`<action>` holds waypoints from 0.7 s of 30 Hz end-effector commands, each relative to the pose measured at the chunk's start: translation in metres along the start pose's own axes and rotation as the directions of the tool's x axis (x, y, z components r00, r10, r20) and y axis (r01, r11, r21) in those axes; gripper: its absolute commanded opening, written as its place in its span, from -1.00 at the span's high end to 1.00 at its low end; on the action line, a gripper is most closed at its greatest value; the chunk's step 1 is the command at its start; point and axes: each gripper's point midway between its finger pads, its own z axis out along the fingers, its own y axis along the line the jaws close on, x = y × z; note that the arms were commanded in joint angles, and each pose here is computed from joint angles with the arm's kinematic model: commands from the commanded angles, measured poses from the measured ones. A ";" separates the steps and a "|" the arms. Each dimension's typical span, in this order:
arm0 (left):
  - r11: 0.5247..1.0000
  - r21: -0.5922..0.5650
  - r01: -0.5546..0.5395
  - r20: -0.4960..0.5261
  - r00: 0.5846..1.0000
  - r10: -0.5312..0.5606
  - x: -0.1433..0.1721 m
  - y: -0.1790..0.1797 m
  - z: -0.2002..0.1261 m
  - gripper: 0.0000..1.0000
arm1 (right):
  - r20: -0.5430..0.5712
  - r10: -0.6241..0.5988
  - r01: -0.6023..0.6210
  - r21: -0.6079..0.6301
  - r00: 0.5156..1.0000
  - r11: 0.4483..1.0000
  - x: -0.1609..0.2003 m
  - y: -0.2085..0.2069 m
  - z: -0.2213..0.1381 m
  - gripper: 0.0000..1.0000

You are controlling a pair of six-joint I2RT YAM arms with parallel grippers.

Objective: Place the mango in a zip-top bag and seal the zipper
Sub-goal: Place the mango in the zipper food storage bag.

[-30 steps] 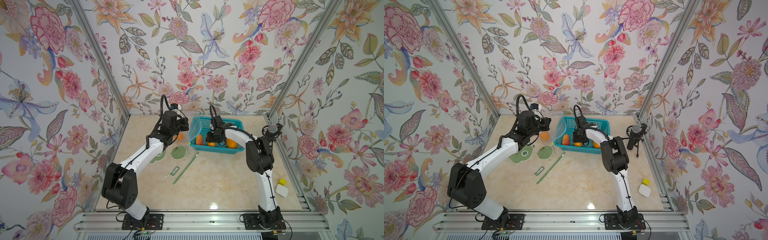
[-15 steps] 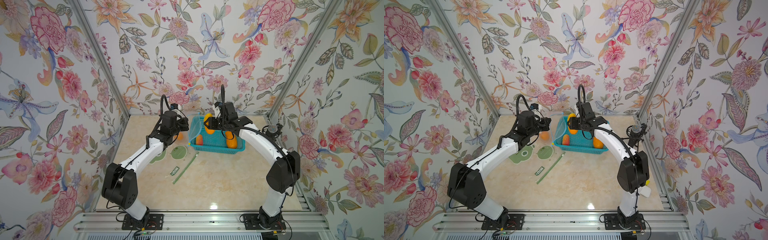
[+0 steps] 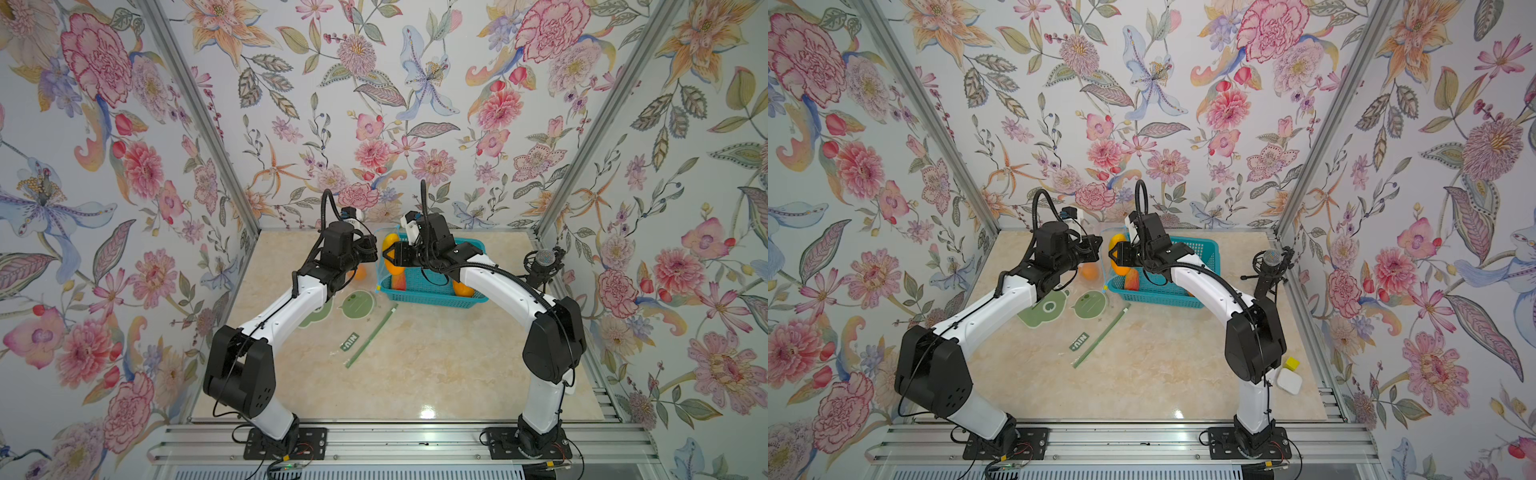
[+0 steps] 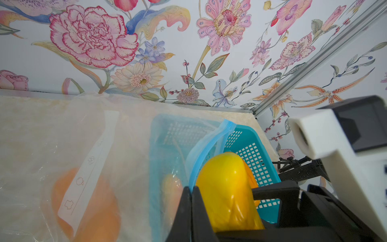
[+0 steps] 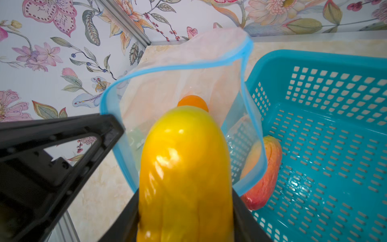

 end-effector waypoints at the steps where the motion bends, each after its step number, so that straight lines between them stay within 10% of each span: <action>1: 1.000 0.018 0.022 0.027 0.999 -0.023 -0.007 -0.002 -0.009 1.00 | 0.022 0.017 -0.016 -0.039 1.000 0.999 -0.003 0.002 0.018 0.44; 14: 0.999 0.038 0.027 0.013 1.000 -0.027 -0.004 -0.005 -0.008 1.00 | 0.107 0.015 -0.018 0.020 0.994 1.000 -0.023 -0.009 0.065 0.40; 21: 1.000 0.020 0.015 0.007 1.000 -0.015 -0.004 -0.003 -0.009 1.00 | 0.112 0.002 -0.004 0.016 0.994 1.000 -0.020 0.002 0.085 -0.16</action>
